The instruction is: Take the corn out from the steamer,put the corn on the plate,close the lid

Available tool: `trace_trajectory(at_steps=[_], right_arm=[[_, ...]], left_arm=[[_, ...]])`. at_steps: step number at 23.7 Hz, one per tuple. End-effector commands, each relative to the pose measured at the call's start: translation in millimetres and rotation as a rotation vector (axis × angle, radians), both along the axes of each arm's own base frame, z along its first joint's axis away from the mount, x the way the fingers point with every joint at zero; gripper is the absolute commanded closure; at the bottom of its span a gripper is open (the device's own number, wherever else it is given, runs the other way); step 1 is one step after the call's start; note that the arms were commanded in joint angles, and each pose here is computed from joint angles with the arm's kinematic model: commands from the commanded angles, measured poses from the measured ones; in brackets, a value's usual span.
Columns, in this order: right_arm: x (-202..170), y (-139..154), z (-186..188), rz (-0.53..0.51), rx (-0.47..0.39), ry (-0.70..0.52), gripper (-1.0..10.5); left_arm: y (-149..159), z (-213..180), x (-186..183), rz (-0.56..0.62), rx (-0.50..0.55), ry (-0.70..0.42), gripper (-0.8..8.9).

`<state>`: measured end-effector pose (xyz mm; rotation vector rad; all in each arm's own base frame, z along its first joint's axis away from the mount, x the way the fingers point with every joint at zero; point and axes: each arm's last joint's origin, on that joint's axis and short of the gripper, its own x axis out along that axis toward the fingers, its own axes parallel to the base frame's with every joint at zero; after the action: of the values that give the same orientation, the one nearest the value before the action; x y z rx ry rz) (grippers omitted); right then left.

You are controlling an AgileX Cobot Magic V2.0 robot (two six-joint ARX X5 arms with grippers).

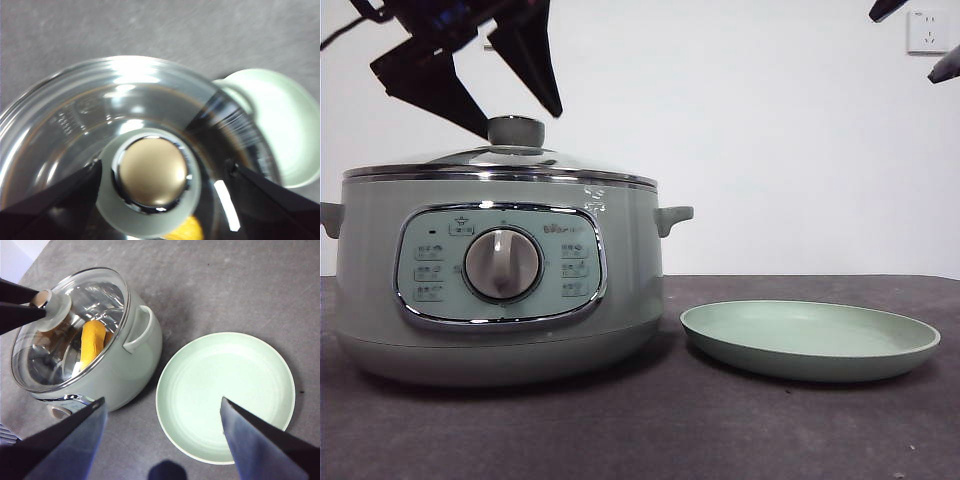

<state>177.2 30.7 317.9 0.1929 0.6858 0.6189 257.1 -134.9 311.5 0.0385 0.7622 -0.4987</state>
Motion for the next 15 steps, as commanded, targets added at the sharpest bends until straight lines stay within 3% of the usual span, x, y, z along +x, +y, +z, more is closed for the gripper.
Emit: trace_trajectory(at_steps=[1, 4, 7, 11, 15], right_arm=[[0.4, 0.4, 0.3, -0.001, 0.003, 0.004, 5.7], [0.3, 0.4, 0.2, -0.002, 0.005, 0.008, 5.7], [0.2, 0.4, 0.1, -0.002, 0.005, 0.008, 5.7], [0.2, 0.4, 0.1, -0.002, 0.005, 0.008, 5.7], [0.7, 1.4, 0.6, 0.003, 0.007, 0.001, 5.7]], left_arm=[[-4.5, -3.5, 2.3, -0.031, 0.039, -0.019, 4.09], [-8.1, -7.4, 3.1, -0.051, 0.056, -0.01, 4.53], [-9.7, -9.2, 3.8, -0.065, 0.068, -0.012, 5.82], [-9.7, -9.1, 3.8, -0.077, 0.08, -0.021, 8.3], [-8.3, -4.9, 4.7, -0.034, 0.103, -0.067, 8.23]])
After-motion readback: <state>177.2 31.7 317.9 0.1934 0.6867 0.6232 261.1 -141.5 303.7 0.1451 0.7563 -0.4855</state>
